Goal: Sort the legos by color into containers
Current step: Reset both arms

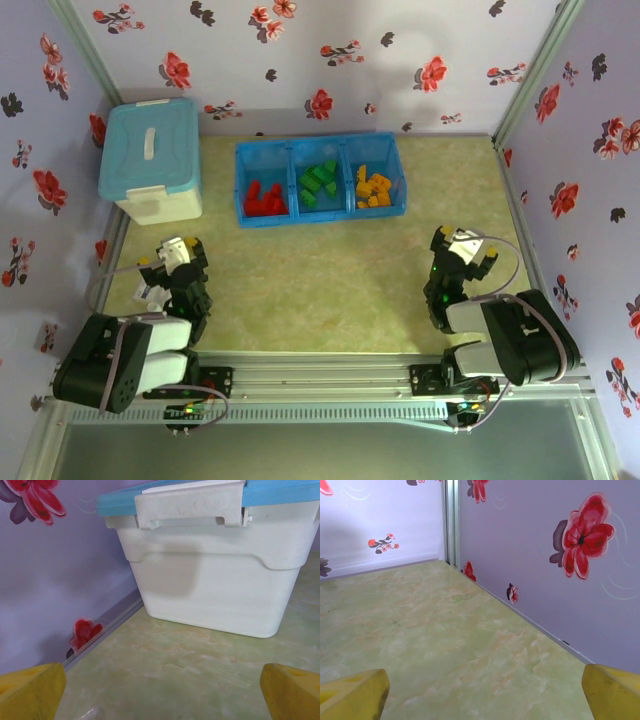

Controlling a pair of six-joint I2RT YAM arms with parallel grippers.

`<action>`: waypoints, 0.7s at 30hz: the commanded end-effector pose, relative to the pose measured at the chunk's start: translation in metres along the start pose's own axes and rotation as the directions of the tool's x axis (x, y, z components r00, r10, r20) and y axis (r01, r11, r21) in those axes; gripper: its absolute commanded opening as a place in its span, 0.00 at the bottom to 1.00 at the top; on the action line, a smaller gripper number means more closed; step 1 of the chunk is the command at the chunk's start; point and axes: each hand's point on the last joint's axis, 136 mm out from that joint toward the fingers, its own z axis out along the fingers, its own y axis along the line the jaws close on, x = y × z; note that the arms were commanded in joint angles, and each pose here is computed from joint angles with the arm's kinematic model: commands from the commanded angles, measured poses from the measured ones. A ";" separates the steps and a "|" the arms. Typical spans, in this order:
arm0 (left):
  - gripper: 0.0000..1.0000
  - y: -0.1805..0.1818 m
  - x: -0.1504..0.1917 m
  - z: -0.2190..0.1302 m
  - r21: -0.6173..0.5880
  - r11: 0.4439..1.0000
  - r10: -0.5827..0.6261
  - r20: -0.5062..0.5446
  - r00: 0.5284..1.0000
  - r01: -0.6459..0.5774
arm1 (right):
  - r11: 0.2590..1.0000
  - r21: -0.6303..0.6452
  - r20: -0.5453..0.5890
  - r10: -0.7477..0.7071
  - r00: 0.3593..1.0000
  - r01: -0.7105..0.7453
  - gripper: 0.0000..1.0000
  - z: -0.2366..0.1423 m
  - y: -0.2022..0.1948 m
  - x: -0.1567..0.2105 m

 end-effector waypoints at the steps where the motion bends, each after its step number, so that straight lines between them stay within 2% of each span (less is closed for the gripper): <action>1: 1.00 -0.002 -0.022 0.004 -0.003 0.997 -0.080 0.064 0.995 0.080 | 0.998 0.019 0.030 0.063 0.998 -0.064 0.99 0.001 -0.006 -0.009; 8: 1.00 -0.010 -0.022 0.008 0.023 0.997 -0.075 0.059 0.995 0.073 | 0.989 0.060 0.031 0.135 0.990 -0.136 0.99 0.003 -0.025 -0.005; 11: 1.00 -0.014 -0.022 0.010 0.031 0.999 -0.041 0.055 0.998 0.039 | 0.969 0.108 0.034 0.220 0.975 -0.222 1.00 0.011 -0.042 0.008; 13: 1.00 -0.016 -0.023 0.011 0.035 0.999 -0.041 0.056 0.998 0.039 | 0.965 0.132 0.052 0.221 0.974 -0.226 0.99 0.017 -0.046 0.010; 16: 1.00 -0.019 -0.023 0.013 0.045 0.998 -0.038 0.058 0.998 0.035 | 0.972 0.098 0.010 0.213 0.977 -0.213 0.99 0.018 -0.039 0.012; 19: 1.00 -0.023 -0.023 0.014 0.058 0.998 -0.030 0.059 0.998 0.027 | 0.975 0.087 0.027 0.205 0.978 -0.206 0.99 0.018 -0.037 0.010; 21: 1.00 -0.024 -0.023 0.015 0.058 0.998 -0.025 0.058 0.998 0.022 | 0.988 0.004 0.017 0.155 0.988 -0.155 0.99 0.019 -0.019 0.008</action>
